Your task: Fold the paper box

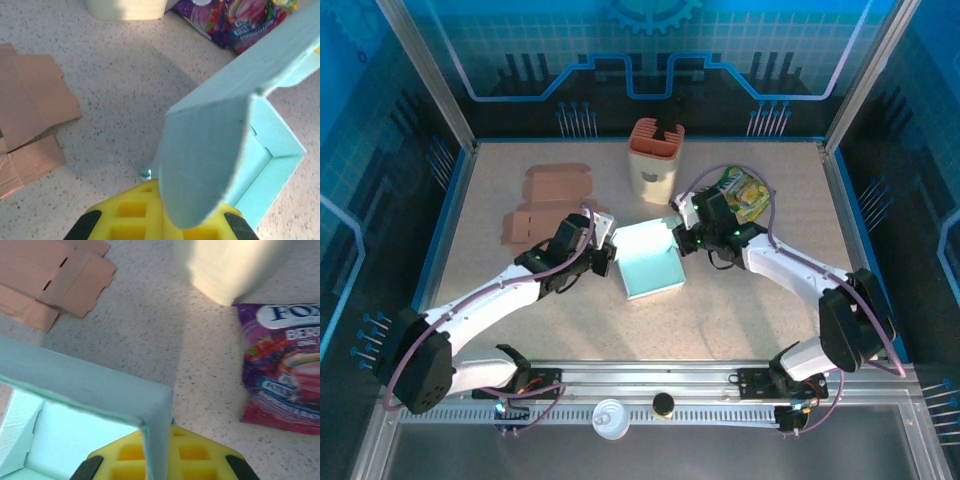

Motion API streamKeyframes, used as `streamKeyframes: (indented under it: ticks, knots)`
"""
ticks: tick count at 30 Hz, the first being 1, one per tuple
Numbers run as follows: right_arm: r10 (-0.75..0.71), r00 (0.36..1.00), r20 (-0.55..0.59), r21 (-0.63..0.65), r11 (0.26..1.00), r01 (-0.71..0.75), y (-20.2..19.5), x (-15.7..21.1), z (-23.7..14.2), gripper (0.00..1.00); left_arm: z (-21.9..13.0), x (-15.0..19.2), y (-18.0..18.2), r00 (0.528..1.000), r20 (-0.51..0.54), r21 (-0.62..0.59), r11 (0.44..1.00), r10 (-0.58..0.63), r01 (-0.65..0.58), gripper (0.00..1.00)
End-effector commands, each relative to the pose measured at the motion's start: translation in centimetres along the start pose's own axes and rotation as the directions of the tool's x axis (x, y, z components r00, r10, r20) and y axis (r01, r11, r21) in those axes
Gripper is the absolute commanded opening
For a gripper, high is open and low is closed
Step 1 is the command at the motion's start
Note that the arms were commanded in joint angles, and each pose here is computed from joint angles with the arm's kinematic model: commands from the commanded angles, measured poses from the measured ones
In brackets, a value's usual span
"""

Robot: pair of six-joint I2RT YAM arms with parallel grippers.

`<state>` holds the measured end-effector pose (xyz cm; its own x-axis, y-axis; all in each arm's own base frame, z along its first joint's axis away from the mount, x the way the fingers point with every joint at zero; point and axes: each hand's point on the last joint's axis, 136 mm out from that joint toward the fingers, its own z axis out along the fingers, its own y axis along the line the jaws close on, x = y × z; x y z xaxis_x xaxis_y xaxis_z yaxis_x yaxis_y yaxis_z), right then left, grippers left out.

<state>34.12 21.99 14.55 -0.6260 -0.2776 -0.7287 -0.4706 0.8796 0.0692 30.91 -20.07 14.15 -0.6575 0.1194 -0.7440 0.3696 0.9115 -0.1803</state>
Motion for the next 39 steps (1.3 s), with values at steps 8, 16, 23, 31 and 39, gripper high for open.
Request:
streamKeyframes:
  ticks: [8, 16, 23, 31, 39]
  knots:
    - [0.112, 0.946, 0.304, 0.08, 0.987, -0.142, 0.7, -2.2, -0.9, 0.0, 3.2, -3.1, -0.4, 0.963, 0.228, 0.012, 0.989, -0.145, 0.146, 0.0]
    - [0.159, 0.895, 0.416, 0.046, 0.98, -0.195, 0.9, -1.1, -0.8, 0.0, 4.2, -2.3, -1.9, 0.956, 0.266, 0.101, 0.99, -0.123, 0.1, 0.0]
    - [0.23, 0.87, 0.436, 0.05, 0.959, -0.279, 0.9, -1.0, -0.8, 0.0, 4.6, -1.4, -3.0, 0.958, 0.262, 0.144, 0.986, -0.118, 0.083, 0.0]
    - [0.287, 0.841, 0.458, 0.046, 0.938, -0.345, 1.3, -1.8, -0.4, 0.0, 5.3, -2.2, -4.2, 0.953, 0.273, 0.176, 0.981, -0.129, 0.082, 0.0]
    - [0.283, 0.827, 0.486, -0.004, 0.947, -0.322, 1.6, 0.3, 0.5, 0.0, 5.9, -0.5, -4.4, 0.948, 0.292, 0.203, 0.977, -0.125, 0.066, 0.0]
